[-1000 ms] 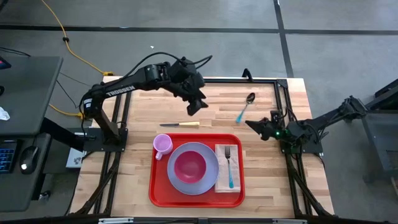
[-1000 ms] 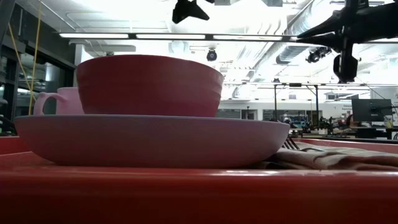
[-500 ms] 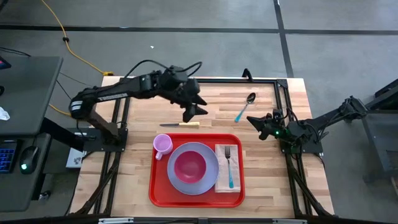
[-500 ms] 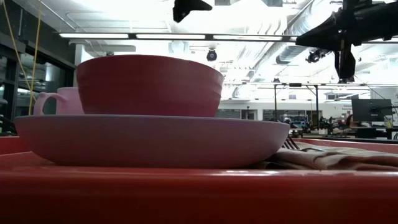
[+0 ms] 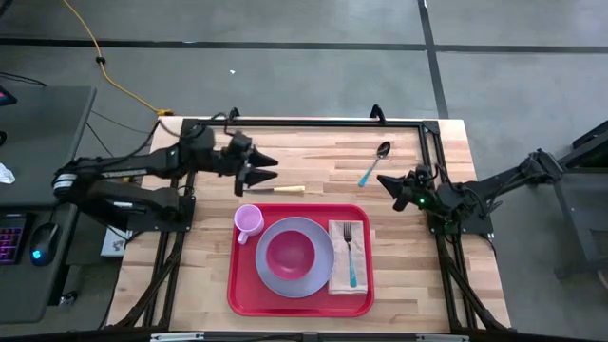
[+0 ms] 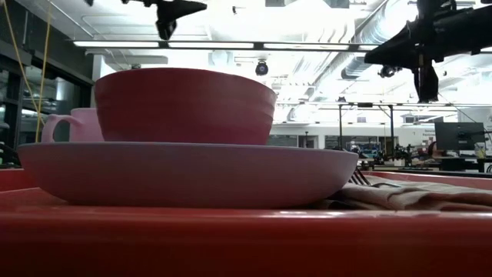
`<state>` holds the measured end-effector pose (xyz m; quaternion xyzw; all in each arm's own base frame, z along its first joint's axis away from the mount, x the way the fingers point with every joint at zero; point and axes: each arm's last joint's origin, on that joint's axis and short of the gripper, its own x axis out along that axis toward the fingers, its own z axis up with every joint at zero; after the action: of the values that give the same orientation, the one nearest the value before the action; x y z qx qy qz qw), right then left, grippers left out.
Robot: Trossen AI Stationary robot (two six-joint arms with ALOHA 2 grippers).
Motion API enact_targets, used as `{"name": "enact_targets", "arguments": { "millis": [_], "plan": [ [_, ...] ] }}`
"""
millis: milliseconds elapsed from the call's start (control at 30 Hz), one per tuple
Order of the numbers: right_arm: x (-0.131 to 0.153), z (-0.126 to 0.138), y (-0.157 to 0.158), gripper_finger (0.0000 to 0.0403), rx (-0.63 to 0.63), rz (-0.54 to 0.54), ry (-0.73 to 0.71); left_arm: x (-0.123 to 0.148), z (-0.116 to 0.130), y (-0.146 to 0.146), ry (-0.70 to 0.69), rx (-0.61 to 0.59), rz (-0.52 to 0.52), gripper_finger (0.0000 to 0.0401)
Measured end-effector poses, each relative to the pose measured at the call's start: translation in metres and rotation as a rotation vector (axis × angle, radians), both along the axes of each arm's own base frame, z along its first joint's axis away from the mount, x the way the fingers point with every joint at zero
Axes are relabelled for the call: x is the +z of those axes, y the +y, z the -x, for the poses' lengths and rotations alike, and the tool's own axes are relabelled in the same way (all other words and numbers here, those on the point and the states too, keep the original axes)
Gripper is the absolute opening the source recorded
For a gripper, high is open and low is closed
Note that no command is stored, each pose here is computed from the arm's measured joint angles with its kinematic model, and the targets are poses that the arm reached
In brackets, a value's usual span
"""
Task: Set up tray
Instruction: Put the blue spoon on the brown napkin to the left of the blue fork
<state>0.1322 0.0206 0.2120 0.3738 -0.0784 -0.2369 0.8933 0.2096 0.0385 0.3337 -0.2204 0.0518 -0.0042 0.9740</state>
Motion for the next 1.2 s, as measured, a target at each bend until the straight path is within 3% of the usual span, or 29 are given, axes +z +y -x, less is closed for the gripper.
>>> {"name": "enact_targets", "arguments": {
  "millis": [167, 533, 833, 1033, 1200],
  "plan": [
    [0.001, -0.002, -0.005, 0.0000, 0.016, 0.001, -0.005, -0.013, 0.019, -0.004, -0.032, 0.007, -0.013, 0.0255],
    [-0.002, -0.011, -0.018, 0.0001, 0.027, 0.000, 0.010, -0.045, 0.032, -0.007, -0.048, 0.013, -0.064, 0.0255],
    [-0.002, -0.014, -0.031, 0.0001, 0.019, -0.045, -0.016, -0.083, 0.052, -0.011, -0.071, 0.021, -0.016, 0.0255],
    [0.001, -0.016, -0.037, 0.0042, 0.044, -0.093, -0.078, -0.103, 0.064, -0.012, -0.061, 0.058, 0.003, 0.0255],
    [0.012, -0.017, -0.039, 0.0074, 0.017, -0.036, -0.175, -0.119, 0.068, -0.012, -0.030, 0.085, 0.046, 0.0255]
  ]
}}
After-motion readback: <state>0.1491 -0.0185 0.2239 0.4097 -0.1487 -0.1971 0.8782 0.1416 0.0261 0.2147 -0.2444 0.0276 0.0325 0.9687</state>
